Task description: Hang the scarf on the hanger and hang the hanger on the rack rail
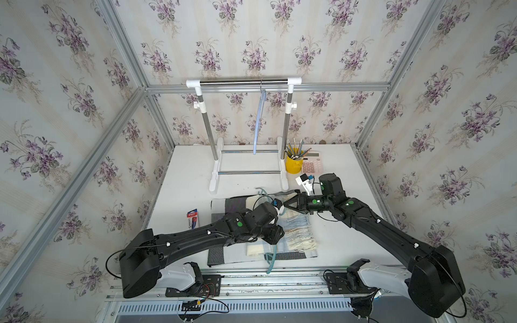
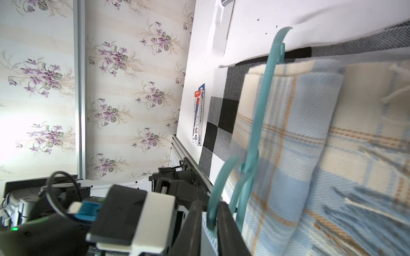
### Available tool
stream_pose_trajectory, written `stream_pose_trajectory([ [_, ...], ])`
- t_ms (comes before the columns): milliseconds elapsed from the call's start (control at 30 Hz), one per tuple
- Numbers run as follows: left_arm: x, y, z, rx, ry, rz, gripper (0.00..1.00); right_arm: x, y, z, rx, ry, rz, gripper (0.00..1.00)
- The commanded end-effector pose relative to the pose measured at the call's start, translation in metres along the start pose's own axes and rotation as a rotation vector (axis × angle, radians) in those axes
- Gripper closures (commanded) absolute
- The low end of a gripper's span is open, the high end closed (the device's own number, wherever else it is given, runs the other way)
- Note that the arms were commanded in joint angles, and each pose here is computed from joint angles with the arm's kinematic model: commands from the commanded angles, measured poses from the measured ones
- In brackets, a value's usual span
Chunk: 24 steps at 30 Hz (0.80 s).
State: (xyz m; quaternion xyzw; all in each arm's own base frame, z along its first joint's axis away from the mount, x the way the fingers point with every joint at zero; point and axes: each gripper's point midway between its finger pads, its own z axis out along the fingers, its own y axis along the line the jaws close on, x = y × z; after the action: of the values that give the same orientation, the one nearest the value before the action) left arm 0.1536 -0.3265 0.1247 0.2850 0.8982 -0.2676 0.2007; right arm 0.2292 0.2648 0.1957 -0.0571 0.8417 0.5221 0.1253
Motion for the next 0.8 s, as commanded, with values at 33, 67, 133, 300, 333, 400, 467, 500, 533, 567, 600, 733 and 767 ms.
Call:
stream_pose_trajectory([
  [33, -0.002, 0.012, 0.007, -0.093, -0.031, 0.009, 0.45, 0.0, 0.015, 0.003, -0.041, 0.014, -0.028, 0.81],
  [67, -0.001, 0.015, 0.009, -0.121, -0.022, 0.005, 0.46, 0.0, 0.016, 0.004, -0.043, 0.015, -0.03, 0.81],
  [133, -0.001, 0.023, 0.01, -0.185, -0.02, -0.004, 0.48, -0.001, 0.018, 0.005, -0.044, 0.011, -0.029, 0.81],
  [300, 0.006, 0.048, 0.009, -0.333, 0.006, -0.045, 0.65, 0.01, 0.028, 0.014, -0.059, 0.043, -0.049, 0.81],
  [333, 0.008, 0.051, 0.006, -0.353, 0.011, -0.051, 0.72, 0.01, 0.028, 0.014, -0.057, 0.044, -0.05, 0.81],
  [400, 0.011, 0.055, 0.002, -0.374, 0.012, -0.061, 0.85, 0.01, 0.029, 0.016, -0.051, 0.044, -0.054, 0.81],
  [467, 0.014, 0.06, 0.001, -0.394, 0.008, -0.076, 0.94, 0.01, 0.029, 0.017, -0.047, 0.043, -0.06, 0.81],
  [500, 0.016, 0.063, 0.002, -0.404, 0.008, -0.087, 0.98, 0.009, 0.03, 0.018, -0.045, 0.04, -0.066, 0.8],
  [533, 0.018, 0.065, 0.002, -0.411, 0.011, -0.096, 1.0, 0.008, 0.031, 0.017, -0.044, 0.036, -0.075, 0.77],
  [567, 0.021, 0.067, 0.003, -0.416, 0.014, -0.102, 1.0, 0.007, 0.031, 0.017, -0.039, 0.033, -0.087, 0.72],
  [600, 0.022, 0.067, 0.004, -0.414, 0.012, -0.106, 1.0, 0.005, 0.03, 0.016, -0.024, 0.025, -0.101, 0.67],
  [733, 0.015, 0.063, -0.001, -0.384, -0.036, -0.129, 1.0, -0.008, 0.021, 0.008, 0.047, -0.046, -0.149, 0.51],
  [767, 0.013, 0.062, -0.002, -0.377, -0.048, -0.134, 1.0, -0.012, 0.014, 0.006, 0.064, -0.07, -0.142, 0.49],
])
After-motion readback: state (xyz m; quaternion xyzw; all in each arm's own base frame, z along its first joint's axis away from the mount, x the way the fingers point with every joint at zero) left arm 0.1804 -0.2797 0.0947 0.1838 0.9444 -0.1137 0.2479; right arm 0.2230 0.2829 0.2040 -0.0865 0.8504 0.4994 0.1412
